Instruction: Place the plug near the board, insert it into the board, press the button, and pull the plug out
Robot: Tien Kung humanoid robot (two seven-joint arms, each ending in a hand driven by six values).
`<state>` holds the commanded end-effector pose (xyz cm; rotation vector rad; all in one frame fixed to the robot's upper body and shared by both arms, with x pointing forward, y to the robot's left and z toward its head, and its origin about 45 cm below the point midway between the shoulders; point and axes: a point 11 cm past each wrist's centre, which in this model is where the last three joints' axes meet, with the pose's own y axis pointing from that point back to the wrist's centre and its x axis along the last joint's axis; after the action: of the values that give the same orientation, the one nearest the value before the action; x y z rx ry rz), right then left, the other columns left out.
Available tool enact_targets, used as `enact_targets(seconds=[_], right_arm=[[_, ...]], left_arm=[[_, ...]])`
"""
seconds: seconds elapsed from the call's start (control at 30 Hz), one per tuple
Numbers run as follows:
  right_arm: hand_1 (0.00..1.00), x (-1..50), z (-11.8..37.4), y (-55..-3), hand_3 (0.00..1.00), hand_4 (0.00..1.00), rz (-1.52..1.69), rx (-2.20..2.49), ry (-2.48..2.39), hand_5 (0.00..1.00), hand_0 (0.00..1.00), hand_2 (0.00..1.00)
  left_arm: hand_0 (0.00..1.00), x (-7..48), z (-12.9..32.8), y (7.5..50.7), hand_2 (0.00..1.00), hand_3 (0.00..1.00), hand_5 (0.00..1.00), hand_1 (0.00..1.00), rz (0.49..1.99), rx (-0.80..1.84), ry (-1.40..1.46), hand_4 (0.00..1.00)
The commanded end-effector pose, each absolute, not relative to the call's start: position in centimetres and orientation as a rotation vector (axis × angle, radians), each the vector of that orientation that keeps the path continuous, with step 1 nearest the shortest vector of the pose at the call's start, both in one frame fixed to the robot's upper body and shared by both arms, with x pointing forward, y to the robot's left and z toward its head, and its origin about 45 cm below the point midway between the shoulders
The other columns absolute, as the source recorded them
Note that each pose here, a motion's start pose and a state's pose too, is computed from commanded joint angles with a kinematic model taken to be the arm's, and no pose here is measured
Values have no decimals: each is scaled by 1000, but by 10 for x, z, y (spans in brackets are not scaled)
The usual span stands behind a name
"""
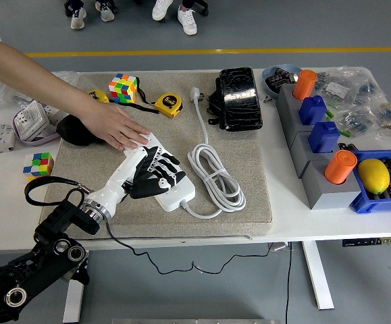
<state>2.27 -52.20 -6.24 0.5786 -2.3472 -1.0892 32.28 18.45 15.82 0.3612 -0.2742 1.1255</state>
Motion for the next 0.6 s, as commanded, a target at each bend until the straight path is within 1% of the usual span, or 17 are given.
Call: enact_targets(seconds=[0.03,0.2,0.23,0.4,0.43,0.6], right_arm=[[583,23,-62,-522,508,843,-1089,578,-2347,358,550,539],[583,23,-62,-522,508,843,-1088,583,-2345,358,550,539],[582,23,-62,-522,508,843,-1087,583,-2344,359,550,539],[582,23,-62,-523,508,843,-1082,585,-2341,359,550,539],[582,23,-62,-523,508,843,-1082,585,-2341,360,551,538],[582,23,-62,-523,508,843,-1083,586,-2340,360,551,538]], left_arm=[[360,323,158,185,494,510,337,414,1125,364,-273,811],[360,322,158,185,494,510,337,414,1105,396,-282,811],[229,321,158,185,321,614,323,256,1094,415,-285,826],[229,319,163,184,321,614,323,256,1003,561,-338,826],[103,318,166,183,159,816,155,85,978,594,-358,726],[103,307,165,182,159,816,155,85,834,801,-365,726]])
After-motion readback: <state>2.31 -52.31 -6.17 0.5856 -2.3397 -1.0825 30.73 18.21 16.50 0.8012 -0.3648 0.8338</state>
